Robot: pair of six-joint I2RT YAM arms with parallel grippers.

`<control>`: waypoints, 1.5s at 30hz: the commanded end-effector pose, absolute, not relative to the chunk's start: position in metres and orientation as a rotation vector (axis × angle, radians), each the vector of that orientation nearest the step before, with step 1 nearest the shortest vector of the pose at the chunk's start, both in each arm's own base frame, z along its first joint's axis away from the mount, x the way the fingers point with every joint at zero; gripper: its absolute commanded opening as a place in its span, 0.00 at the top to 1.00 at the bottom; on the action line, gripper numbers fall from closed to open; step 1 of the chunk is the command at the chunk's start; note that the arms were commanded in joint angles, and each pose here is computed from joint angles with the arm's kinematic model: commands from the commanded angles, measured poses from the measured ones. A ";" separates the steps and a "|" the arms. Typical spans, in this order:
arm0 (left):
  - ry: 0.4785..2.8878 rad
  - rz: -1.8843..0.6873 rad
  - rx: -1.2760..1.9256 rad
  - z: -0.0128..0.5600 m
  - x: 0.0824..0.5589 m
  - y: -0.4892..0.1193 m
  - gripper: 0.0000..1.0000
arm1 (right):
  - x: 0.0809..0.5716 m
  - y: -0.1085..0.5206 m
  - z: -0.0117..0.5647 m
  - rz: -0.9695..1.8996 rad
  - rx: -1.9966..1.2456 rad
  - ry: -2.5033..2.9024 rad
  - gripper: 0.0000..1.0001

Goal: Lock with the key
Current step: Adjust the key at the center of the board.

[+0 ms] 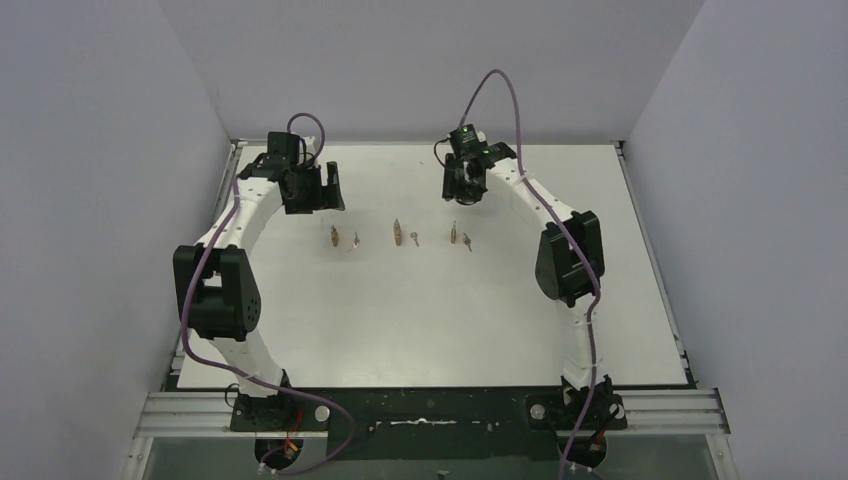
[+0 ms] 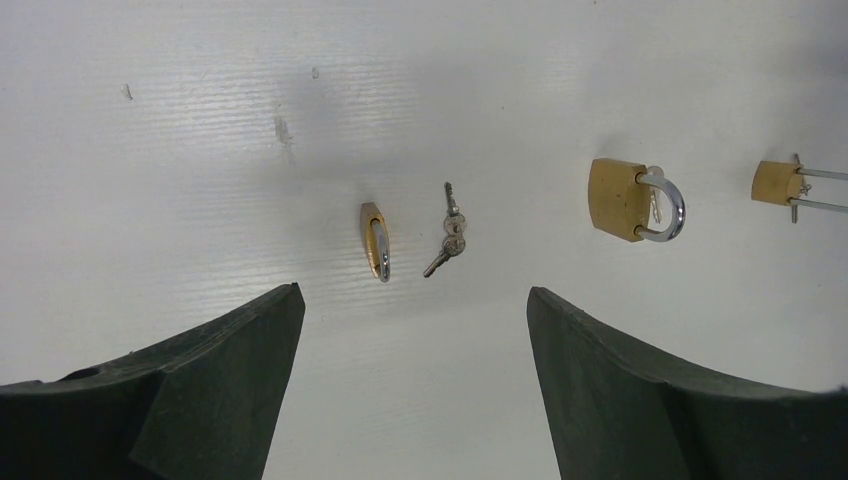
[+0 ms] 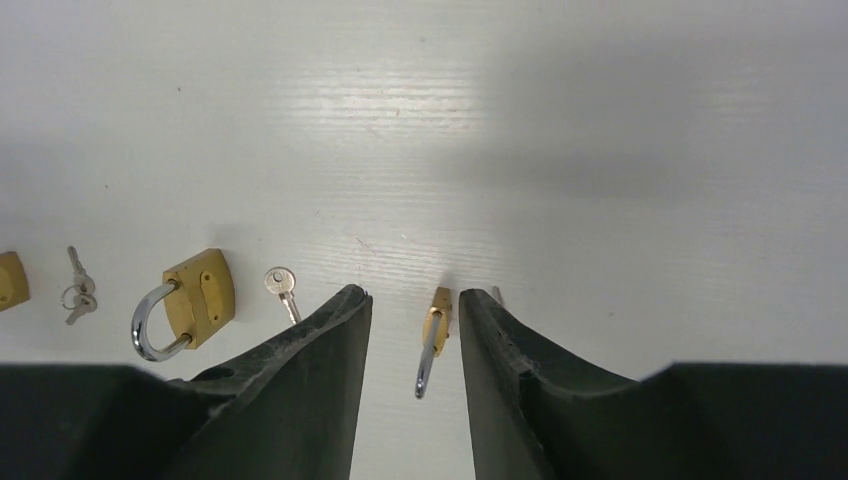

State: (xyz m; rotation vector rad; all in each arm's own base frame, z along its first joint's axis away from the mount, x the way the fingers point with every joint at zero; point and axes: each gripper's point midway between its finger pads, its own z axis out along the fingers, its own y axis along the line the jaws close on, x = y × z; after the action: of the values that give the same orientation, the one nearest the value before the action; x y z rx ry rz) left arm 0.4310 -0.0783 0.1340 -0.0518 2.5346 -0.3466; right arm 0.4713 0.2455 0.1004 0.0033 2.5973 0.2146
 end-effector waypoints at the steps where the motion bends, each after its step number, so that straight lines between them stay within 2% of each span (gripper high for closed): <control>1: 2.452 -0.349 -0.029 0.165 0.443 -0.076 0.20 | 0.480 0.213 0.157 0.247 0.073 2.474 0.62; 8: 2.452 -0.348 -0.027 0.164 0.444 -0.076 0.20 | 0.442 0.168 0.110 0.092 0.093 2.548 0.65; 15: 2.456 -0.357 -0.029 0.163 0.443 -0.077 0.20 | 0.414 0.176 0.075 0.121 0.002 2.607 0.65; 33: 2.382 -0.307 -0.032 0.182 0.440 -0.070 0.20 | 0.422 0.211 0.038 0.168 -0.024 2.642 0.76; 45: 2.321 -0.309 -0.024 0.195 0.441 -0.069 0.20 | 0.440 0.214 0.031 0.148 -0.002 2.633 0.78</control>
State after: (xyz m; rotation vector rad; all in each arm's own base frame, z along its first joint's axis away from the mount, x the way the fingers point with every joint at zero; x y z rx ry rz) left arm 0.4315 -0.0728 0.1638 -0.0406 2.4424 -0.3109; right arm 0.4191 0.2088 0.0184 -0.0307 2.7011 0.1472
